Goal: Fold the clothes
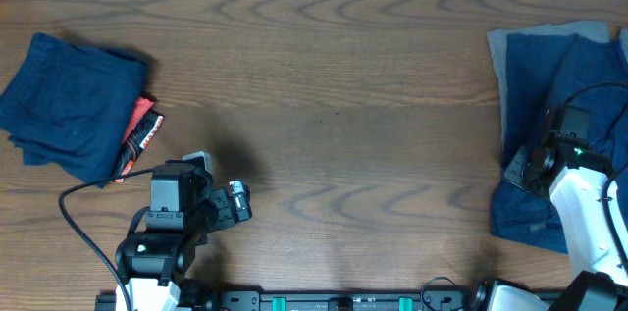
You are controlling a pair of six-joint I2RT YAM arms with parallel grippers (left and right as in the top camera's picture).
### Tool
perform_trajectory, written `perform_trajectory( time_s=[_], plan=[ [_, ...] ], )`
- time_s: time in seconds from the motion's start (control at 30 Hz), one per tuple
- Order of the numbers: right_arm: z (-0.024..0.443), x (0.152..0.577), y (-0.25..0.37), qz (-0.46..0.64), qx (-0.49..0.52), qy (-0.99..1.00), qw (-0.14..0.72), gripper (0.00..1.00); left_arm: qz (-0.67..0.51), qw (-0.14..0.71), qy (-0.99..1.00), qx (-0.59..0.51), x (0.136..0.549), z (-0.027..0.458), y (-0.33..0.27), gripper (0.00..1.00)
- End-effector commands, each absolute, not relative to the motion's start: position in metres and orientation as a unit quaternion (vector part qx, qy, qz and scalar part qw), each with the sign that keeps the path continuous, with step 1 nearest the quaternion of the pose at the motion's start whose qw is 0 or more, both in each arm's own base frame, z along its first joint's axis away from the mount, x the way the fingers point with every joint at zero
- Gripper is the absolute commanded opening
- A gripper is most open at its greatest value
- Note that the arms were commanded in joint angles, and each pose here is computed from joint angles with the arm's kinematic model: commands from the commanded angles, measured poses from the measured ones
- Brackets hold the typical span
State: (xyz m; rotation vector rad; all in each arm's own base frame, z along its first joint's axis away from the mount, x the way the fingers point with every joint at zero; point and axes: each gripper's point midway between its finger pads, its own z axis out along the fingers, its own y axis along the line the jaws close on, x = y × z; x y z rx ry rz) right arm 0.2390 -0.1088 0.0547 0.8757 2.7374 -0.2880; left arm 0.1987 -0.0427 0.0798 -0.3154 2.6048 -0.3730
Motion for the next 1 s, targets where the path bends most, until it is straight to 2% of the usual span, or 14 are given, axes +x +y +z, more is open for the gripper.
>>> perform_trajectory(
  time_s=[0.0, 0.07, 0.33, 0.43, 0.57, 0.73, 0.83, 0.97],
  plan=[
    [0.062, 0.241, -0.111, -0.101, 0.304, 0.938, 0.133, 0.01, -0.139, 0.252, 0.951, -0.117, 0.203, 0.087, -0.042, 0.98],
    [0.083, 0.252, -0.113, -0.097, 0.305, 0.934, 0.157, 0.01, -0.139, 0.252, 0.951, -0.117, 0.203, 0.087, -0.042, 0.98],
    [0.216, 0.303, -0.094, -0.010, 0.262, 0.925, 0.277, 0.01, -0.139, 0.252, 0.951, -0.117, 0.203, 0.087, -0.042, 0.98],
    [0.226, 0.301, -0.070, 0.035, 0.238, 0.933, 0.268, 0.01, -0.139, 0.252, 0.951, -0.117, 0.203, 0.087, -0.042, 0.98],
    [0.229, 0.304, -0.007, 0.144, 0.117, 0.949, 0.255, 0.01, -0.139, 0.252, 0.951, -0.117, 0.203, 0.087, -0.042, 0.98],
    [0.268, 0.322, 0.069, 0.292, -0.034, 0.903, 0.314, 0.01, -0.139, 0.252, 0.951, -0.117, 0.203, 0.087, -0.042, 0.98],
    [0.275, 0.327, 0.090, 0.296, -0.073, 0.893, 0.330, 0.01, -0.139, 0.252, 0.951, -0.117, 0.203, 0.087, -0.042, 0.98],
    [0.261, 0.326, 0.116, 0.280, -0.108, 0.902, 0.310, 0.01, -0.139, 0.252, 0.951, -0.117, 0.203, 0.087, -0.042, 0.98]
  ],
)
